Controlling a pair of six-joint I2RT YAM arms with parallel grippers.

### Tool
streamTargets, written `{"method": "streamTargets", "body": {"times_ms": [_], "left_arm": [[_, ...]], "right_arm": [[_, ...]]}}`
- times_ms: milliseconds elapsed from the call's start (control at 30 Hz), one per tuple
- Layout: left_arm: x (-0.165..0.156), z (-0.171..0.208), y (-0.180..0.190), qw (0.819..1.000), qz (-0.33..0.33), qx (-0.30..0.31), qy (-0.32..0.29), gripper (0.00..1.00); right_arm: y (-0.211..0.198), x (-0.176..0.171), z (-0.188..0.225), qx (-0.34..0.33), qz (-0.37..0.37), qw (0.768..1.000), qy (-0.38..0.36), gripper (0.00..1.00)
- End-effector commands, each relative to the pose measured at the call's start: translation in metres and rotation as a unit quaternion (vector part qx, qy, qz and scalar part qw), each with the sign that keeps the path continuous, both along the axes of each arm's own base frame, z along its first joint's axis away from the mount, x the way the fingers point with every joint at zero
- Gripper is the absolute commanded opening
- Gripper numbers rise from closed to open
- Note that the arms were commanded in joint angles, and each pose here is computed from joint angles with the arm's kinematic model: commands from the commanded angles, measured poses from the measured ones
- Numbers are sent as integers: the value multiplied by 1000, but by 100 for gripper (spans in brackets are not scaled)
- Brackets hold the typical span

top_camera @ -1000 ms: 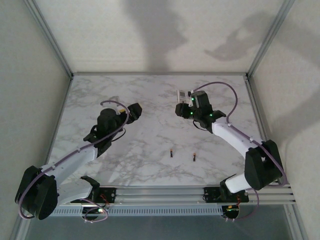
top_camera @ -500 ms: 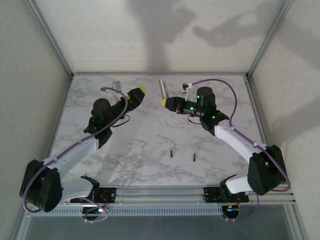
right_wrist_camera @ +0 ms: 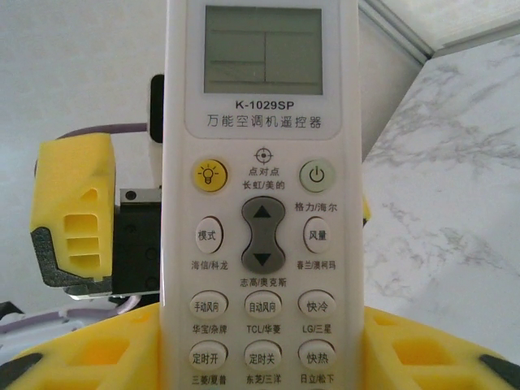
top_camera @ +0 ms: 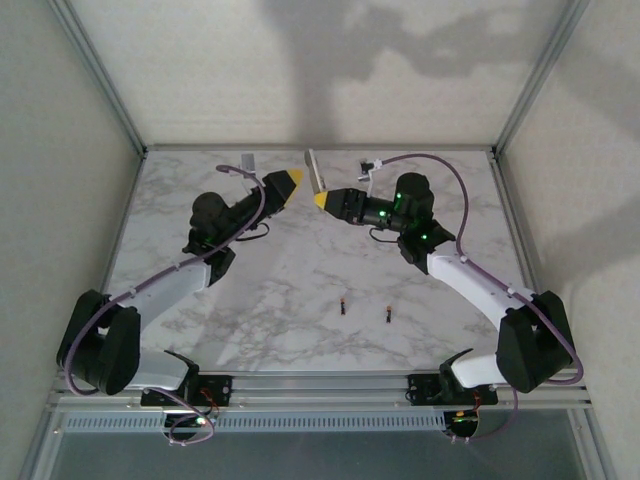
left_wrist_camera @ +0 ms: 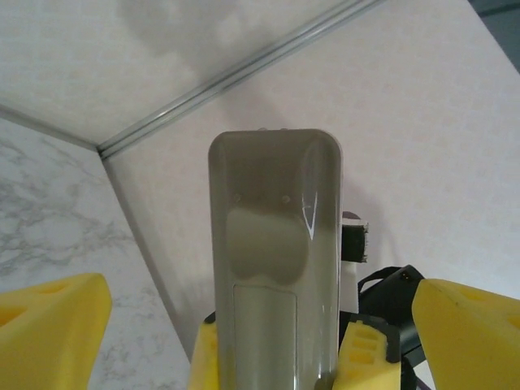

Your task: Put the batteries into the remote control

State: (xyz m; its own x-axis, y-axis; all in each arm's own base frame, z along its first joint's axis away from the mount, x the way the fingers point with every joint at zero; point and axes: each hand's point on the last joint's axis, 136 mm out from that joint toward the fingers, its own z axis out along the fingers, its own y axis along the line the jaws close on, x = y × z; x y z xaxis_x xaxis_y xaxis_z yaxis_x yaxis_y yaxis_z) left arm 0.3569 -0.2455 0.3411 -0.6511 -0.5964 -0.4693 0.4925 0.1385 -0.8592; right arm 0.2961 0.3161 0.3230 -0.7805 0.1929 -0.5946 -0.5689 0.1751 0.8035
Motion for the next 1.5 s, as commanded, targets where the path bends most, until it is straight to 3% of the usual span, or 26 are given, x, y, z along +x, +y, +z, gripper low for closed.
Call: {"method": "streamTargets", "body": {"times_ms": [0, 567, 833, 1000, 1067, 1133, 1300, 1467], "left_arm": [[-15, 39, -7, 997, -39, -29, -57, 94], [-18, 45, -24, 995, -68, -32, -65, 78], [-20, 49, -24, 995, -64, -30, -69, 54], [-14, 43, -22, 997, -43, -6, -59, 47], [-9, 37, -22, 998, -32, 14, -50, 47], [-3, 29, -20, 998, -15, 37, -38, 45], [14, 0, -12, 993, 37, 116, -4, 46], [38, -59, 3, 961, 115, 246, 58, 46]], "right_arm": [[3, -13, 22, 26, 24, 999, -28, 25], [18, -30, 31, 44, 68, 996, -35, 25], [20, -28, 28, 45, 68, 996, -29, 27], [19, -27, 26, 38, 63, 997, -29, 41], [17, -24, 19, 22, 50, 998, -23, 78], [13, -21, 11, -5, 29, 999, -17, 95], [-5, -15, -4, -49, -16, 998, -19, 99], [-47, 5, -36, -151, -141, 978, -20, 99]]}}
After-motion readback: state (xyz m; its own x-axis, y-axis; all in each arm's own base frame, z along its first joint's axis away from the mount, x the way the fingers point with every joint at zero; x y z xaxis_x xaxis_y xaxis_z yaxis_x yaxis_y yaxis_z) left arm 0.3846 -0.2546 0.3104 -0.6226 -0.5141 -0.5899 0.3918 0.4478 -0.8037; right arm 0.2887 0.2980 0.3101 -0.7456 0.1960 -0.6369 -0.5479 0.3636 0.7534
